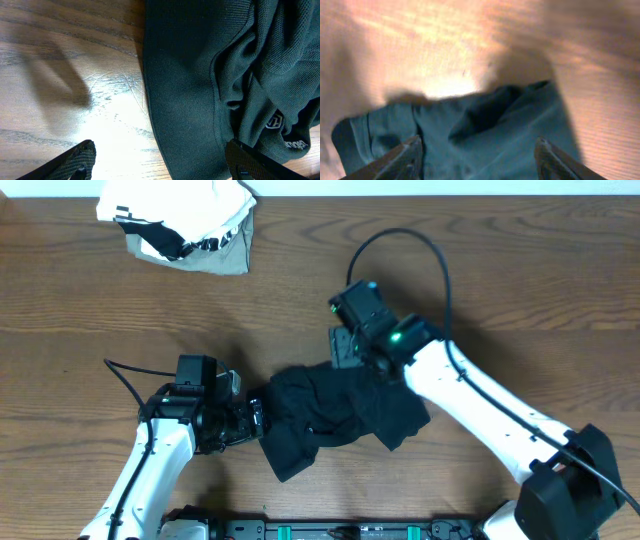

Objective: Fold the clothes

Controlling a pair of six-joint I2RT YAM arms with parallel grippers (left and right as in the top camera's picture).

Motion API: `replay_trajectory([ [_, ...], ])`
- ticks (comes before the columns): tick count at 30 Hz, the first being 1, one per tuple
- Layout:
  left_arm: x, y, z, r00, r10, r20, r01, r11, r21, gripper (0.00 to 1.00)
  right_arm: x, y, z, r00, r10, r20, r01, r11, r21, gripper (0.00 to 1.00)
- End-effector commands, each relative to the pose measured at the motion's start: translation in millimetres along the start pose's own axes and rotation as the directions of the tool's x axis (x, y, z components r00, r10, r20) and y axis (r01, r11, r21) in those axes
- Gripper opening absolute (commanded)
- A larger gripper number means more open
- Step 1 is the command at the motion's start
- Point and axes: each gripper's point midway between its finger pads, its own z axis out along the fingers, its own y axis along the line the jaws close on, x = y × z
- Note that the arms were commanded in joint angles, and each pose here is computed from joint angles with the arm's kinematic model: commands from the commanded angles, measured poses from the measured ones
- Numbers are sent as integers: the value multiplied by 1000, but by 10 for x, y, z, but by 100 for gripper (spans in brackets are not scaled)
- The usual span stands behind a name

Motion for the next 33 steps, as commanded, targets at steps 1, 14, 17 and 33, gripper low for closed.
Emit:
replay_trajectory([
  [1,-55,-4,-44,1000,15,18,-14,1000,-7,85,5,-153,-6,999,24,-25,-23,1000,18,59],
  [14,-37,1,-43,1000,12,11,-12,1000,-9,85,559,119,465,984,96,-152,-125,973,-195,16],
  [17,-37,1,-43,1000,12,11,-12,1000,-9,85,554,134,550,986,106,-130,-132,968,-212,17],
  [33,-3,11,-43,1000,7,-3,-7,1000,-13,85,224,163,440,999,12,-32,-18,976,-216,15],
])
